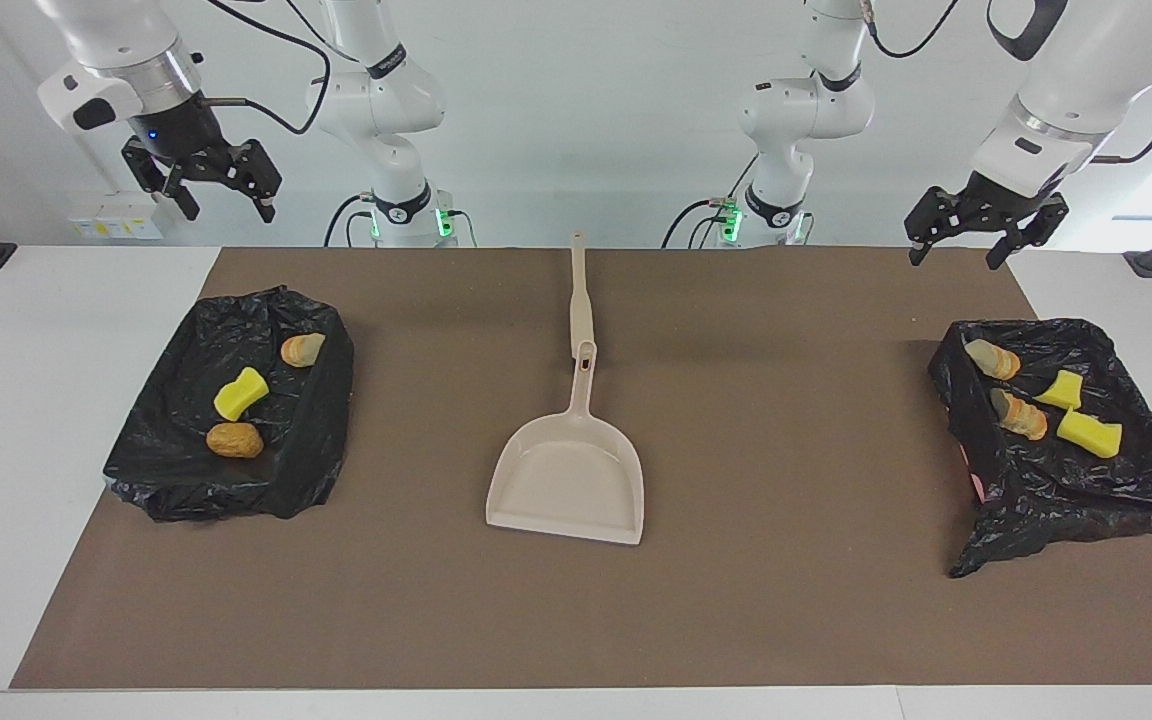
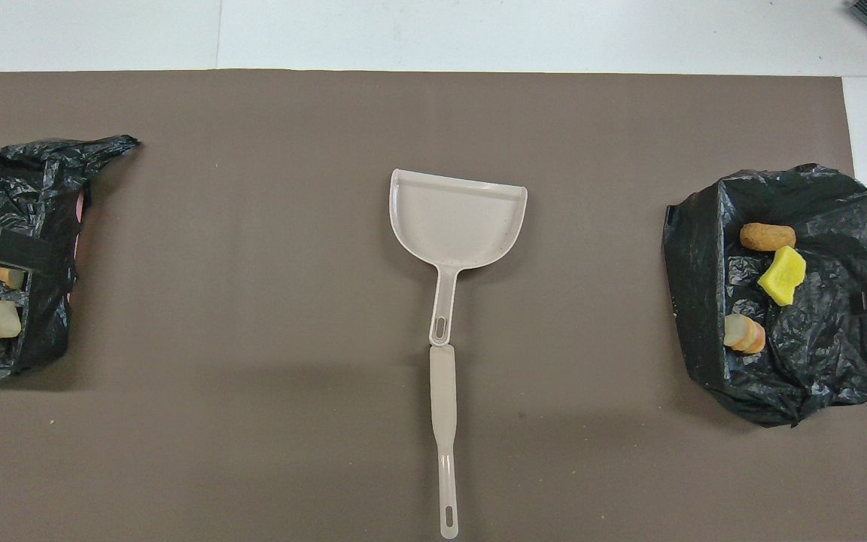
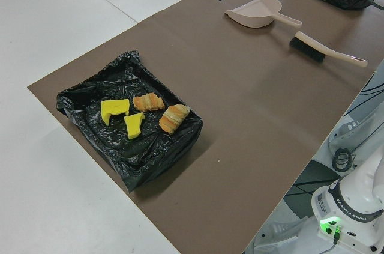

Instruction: Sweep and dump trash in bin

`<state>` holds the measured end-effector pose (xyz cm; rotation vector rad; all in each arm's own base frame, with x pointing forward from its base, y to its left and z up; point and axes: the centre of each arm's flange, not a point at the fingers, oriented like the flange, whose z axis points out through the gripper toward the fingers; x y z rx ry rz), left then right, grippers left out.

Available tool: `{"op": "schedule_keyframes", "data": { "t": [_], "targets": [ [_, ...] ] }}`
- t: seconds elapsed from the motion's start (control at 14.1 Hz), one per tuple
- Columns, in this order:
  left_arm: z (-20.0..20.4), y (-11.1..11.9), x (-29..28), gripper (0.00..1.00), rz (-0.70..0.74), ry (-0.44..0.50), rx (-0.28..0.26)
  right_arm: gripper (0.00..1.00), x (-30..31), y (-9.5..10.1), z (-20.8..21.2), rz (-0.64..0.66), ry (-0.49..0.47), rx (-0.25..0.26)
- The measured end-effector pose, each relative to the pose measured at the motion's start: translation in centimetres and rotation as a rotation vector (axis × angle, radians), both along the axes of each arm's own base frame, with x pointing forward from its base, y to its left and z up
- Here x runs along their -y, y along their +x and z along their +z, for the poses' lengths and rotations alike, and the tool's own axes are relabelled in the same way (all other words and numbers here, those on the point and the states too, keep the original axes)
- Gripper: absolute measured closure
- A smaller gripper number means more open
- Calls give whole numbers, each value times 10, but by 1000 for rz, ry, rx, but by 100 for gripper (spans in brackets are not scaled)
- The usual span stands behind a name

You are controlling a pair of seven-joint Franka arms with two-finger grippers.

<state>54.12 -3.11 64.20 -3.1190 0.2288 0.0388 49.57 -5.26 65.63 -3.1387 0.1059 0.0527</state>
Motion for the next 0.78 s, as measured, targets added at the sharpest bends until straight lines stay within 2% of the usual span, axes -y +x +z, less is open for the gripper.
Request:
{"op": "schedule_keyframes", "data": {
  "t": [0.35, 0.78],
  "targets": [
    [-6, 9, 1, 0, -2, 0, -22, 0, -1, 0, 0, 2, 0, 1],
    [-5, 10, 4, 0, -6, -1, -17, 0, -4, 3, 2, 8, -3, 26]
  ]
}}
